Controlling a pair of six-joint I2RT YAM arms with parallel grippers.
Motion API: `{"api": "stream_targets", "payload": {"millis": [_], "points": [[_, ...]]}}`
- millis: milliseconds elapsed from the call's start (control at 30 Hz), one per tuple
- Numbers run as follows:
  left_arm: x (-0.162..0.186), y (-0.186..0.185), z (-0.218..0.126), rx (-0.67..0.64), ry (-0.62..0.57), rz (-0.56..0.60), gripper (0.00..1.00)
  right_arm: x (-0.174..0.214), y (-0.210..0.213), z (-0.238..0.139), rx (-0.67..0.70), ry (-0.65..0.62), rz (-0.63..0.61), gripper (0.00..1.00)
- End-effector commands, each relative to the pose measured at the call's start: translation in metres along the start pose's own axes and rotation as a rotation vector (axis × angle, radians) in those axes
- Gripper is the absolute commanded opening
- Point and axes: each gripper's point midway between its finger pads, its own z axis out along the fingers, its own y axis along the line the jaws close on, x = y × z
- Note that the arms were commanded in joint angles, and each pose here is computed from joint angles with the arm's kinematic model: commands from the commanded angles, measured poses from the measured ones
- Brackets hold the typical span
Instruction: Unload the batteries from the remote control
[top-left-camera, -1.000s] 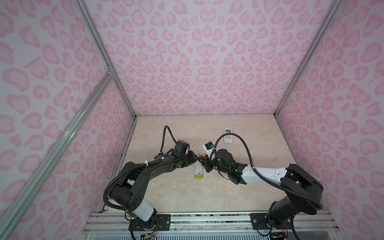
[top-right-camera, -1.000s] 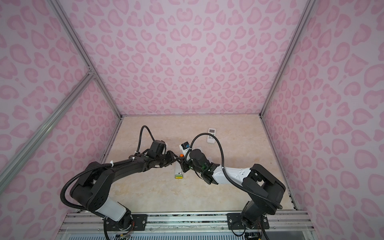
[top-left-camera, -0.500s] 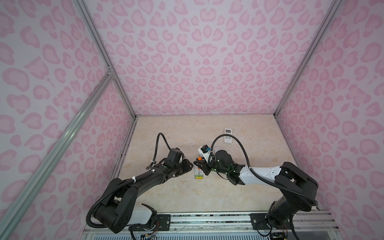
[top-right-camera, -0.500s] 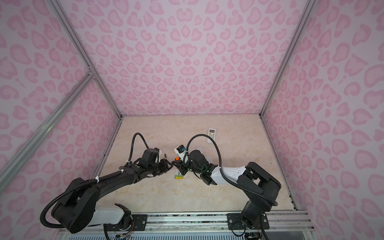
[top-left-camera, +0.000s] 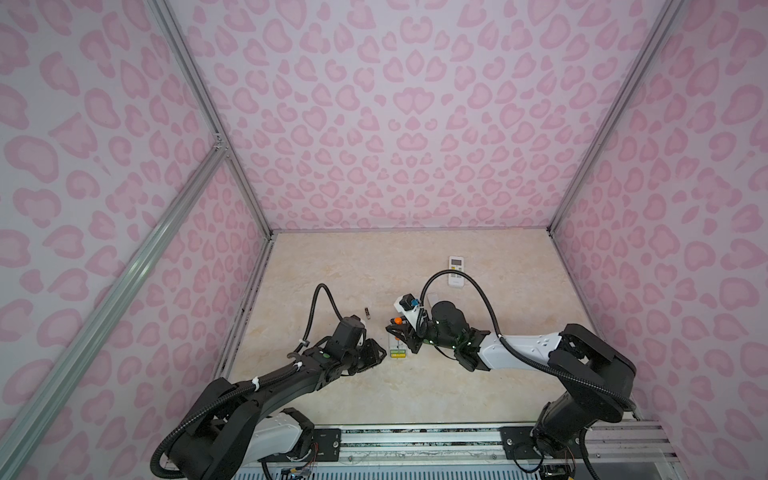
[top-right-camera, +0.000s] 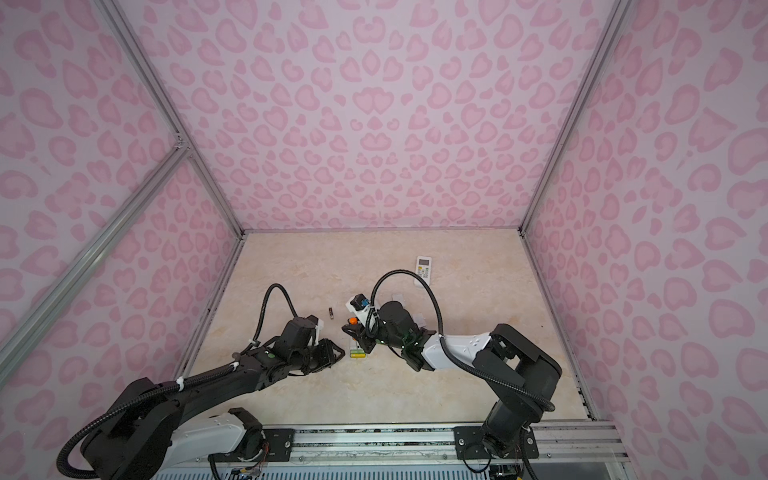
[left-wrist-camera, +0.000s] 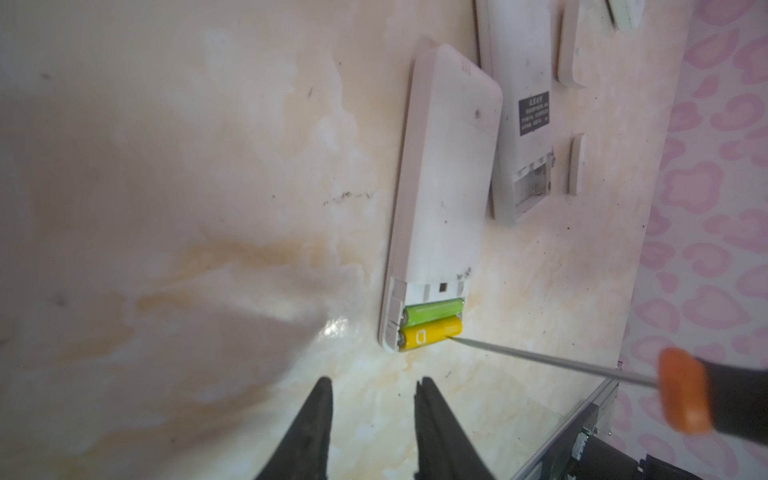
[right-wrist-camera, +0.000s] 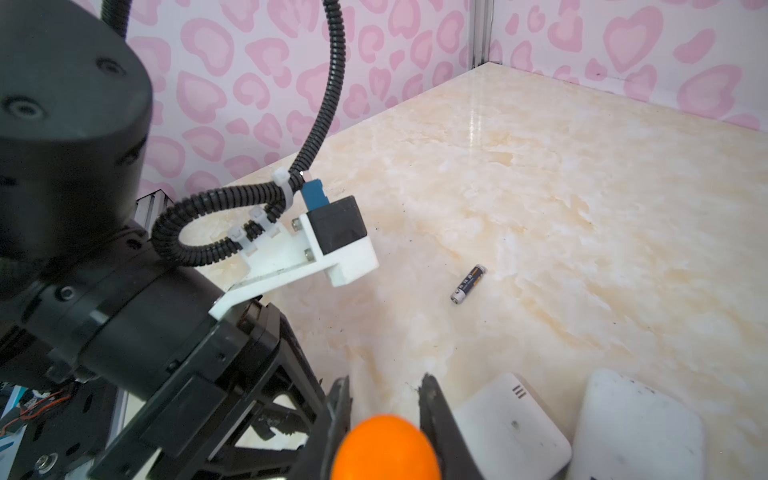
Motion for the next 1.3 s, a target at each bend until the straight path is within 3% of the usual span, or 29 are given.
{"api": "stream_targets", "payload": {"millis": [0, 333, 500, 1000, 1267], "points": [[0.002, -0.002, 0.001, -0.006, -0.018, -0.015, 0.37, -0.003, 0.001, 0.000, -0.002, -0.016, -0.033, 0.00], [0.017, -0.025, 0.009, 0.012, 0.007, 0.002, 0.37, 0.016, -0.006, 0.005, 0.020, 0.038, -0.055, 0.00], [0.025, -0.034, 0.016, 0.016, 0.015, -0.029, 0.28, 0.022, -0.006, 0.006, 0.010, 0.043, -0.036, 0.00], [0.030, -0.024, 0.041, -0.019, 0.003, -0.130, 0.13, 0.033, -0.032, 0.009, 0.039, 0.048, 0.218, 0.00], [0.024, -0.025, 0.043, -0.012, -0.028, -0.138, 0.11, 0.037, -0.041, 0.011, 0.070, 0.082, 0.256, 0.00]]}}
